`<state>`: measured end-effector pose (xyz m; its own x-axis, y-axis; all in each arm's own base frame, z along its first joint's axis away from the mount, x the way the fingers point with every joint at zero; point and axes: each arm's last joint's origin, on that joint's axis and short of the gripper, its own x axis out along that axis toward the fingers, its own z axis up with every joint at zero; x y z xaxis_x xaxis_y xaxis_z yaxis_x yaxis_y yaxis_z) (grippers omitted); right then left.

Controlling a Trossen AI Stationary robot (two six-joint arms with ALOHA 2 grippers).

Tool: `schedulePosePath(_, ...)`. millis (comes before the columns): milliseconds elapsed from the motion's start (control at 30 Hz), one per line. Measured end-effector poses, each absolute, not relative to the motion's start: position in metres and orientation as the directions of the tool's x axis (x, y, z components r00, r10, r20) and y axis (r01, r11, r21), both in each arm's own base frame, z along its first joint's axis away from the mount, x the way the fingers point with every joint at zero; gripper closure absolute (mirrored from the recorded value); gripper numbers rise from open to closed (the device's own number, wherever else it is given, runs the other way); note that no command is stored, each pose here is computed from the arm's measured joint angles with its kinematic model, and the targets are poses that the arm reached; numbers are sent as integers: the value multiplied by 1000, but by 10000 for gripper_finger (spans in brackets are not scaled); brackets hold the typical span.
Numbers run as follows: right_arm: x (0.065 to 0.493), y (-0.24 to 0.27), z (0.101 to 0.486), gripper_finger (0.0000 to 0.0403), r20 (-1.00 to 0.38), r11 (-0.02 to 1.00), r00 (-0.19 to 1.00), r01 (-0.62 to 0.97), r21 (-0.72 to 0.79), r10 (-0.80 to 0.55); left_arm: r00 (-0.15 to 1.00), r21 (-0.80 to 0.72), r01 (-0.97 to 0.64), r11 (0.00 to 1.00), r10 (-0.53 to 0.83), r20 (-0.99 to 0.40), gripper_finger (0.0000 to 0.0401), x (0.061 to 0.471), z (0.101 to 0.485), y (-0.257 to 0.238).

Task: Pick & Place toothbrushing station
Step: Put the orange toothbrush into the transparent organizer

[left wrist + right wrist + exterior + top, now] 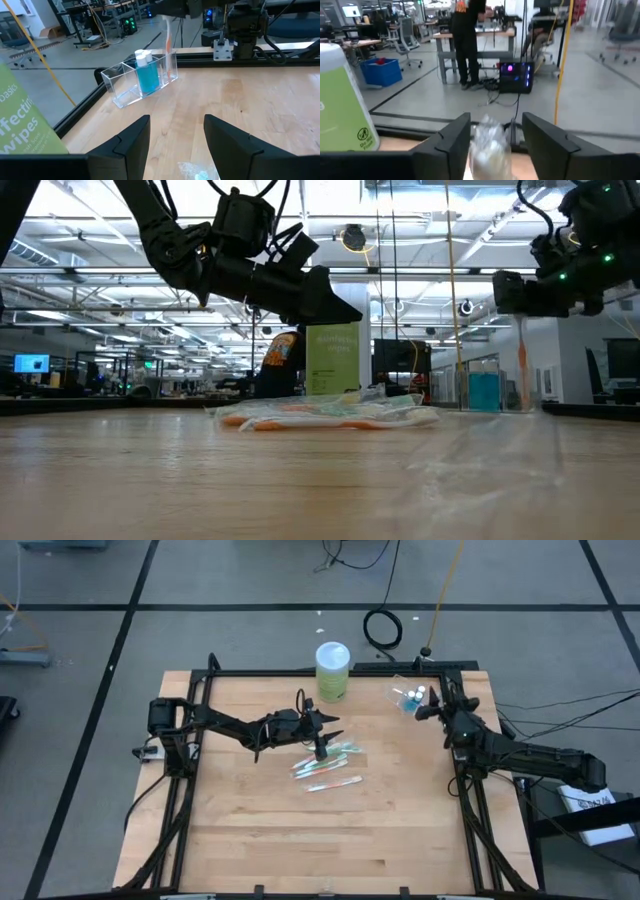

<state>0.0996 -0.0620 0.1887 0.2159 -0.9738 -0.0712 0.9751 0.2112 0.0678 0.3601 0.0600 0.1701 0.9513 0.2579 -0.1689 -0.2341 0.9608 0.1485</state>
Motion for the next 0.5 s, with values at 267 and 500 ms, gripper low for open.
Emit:
schedulePosePath(267, 96, -63, 202, 210, 13, 55, 57, 990, -133, -998, 951, 145, -235, 961, 258, -169, 210, 360, 170, 60)
schedulePosePath(500, 89, -63, 204, 225, 10, -157, -162, 938, -308, -987, 951, 145, -235, 961, 258, -168, 210, 360, 170, 60)
